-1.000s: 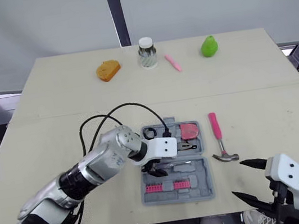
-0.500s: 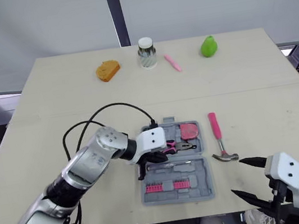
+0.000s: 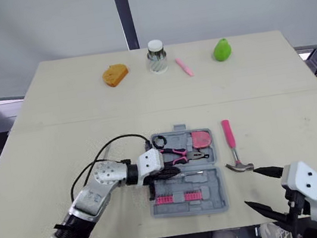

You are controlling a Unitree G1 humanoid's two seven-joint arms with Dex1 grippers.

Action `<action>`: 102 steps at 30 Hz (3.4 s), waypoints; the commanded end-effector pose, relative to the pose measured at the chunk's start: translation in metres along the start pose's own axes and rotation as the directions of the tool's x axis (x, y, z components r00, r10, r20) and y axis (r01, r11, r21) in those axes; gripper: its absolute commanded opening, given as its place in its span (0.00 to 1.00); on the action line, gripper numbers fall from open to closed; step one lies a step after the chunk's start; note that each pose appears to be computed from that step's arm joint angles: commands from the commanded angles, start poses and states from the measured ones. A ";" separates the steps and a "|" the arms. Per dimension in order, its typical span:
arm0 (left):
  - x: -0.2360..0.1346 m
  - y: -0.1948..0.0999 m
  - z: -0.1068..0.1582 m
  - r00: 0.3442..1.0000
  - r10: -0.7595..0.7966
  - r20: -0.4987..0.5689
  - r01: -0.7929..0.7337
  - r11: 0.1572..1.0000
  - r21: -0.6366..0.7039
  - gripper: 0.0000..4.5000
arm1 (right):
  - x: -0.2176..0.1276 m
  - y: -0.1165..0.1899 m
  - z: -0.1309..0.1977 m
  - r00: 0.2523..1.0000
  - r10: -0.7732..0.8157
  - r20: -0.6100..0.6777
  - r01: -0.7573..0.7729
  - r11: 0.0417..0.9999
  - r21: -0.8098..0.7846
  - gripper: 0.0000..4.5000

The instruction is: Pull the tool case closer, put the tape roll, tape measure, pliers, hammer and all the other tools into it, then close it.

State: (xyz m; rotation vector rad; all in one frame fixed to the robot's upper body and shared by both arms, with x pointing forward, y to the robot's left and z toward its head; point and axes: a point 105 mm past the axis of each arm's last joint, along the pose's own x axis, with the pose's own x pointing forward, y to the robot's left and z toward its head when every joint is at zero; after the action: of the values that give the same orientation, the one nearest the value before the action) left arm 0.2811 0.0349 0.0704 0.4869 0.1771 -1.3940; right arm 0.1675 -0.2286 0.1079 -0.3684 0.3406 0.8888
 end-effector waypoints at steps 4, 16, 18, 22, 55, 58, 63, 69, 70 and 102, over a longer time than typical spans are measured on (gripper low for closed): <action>0.003 0.000 0.000 1.000 0.012 0.022 -0.013 0.999 0.031 0.02 | -0.006 -0.006 0.007 0.999 -0.043 0.029 0.044 0.999 -0.016 1.00; 0.006 -0.005 -0.004 1.000 -0.021 0.012 0.021 0.999 0.024 0.02 | -0.007 -0.007 0.007 0.998 -0.053 0.034 0.053 0.998 -0.013 1.00; 0.007 -0.006 -0.006 1.000 -0.025 0.008 0.025 0.999 0.023 0.02 | -0.007 -0.007 0.007 0.998 -0.054 0.034 0.054 0.998 -0.013 1.00; 0.008 -0.009 -0.010 0.999 -0.037 -0.005 0.037 0.999 0.015 0.02 | -0.008 -0.007 0.007 0.998 -0.056 0.033 0.056 0.998 -0.013 1.00; 0.009 -0.016 -0.048 0.994 -0.019 -0.106 0.003 0.988 -0.152 0.02 | -0.013 -0.006 0.005 0.997 -0.075 0.019 0.075 0.997 -0.004 1.00; 0.009 -0.017 -0.053 0.991 -0.021 -0.130 0.000 0.986 -0.165 0.02 | -0.014 -0.006 0.005 0.997 -0.075 0.018 0.075 0.997 -0.004 1.00; 0.010 -0.022 -0.061 0.982 -0.045 -0.184 0.016 0.988 -0.153 0.02 | -0.015 -0.005 0.005 0.997 -0.076 0.015 0.076 0.997 -0.004 1.00; 0.011 -0.027 -0.067 0.972 -0.070 -0.223 0.034 0.987 -0.158 0.02 | -0.015 -0.005 0.006 0.997 -0.075 0.020 0.075 0.997 -0.004 1.00; 0.011 -0.028 -0.068 0.971 -0.072 -0.229 0.035 0.986 -0.161 0.02 | -0.015 -0.005 0.007 0.997 -0.076 0.024 0.076 0.997 -0.004 1.00; 0.008 -0.015 -0.040 0.997 -0.016 -0.077 -0.001 0.977 -0.213 0.02 | -0.012 -0.010 0.009 0.997 -0.074 0.029 0.074 0.997 -0.010 1.00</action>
State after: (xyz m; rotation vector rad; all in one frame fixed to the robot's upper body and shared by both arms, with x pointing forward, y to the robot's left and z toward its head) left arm 0.2772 0.0333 0.0375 0.3790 0.3294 -1.3652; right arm 0.1685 -0.2387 0.1174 -0.3602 0.3150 0.8302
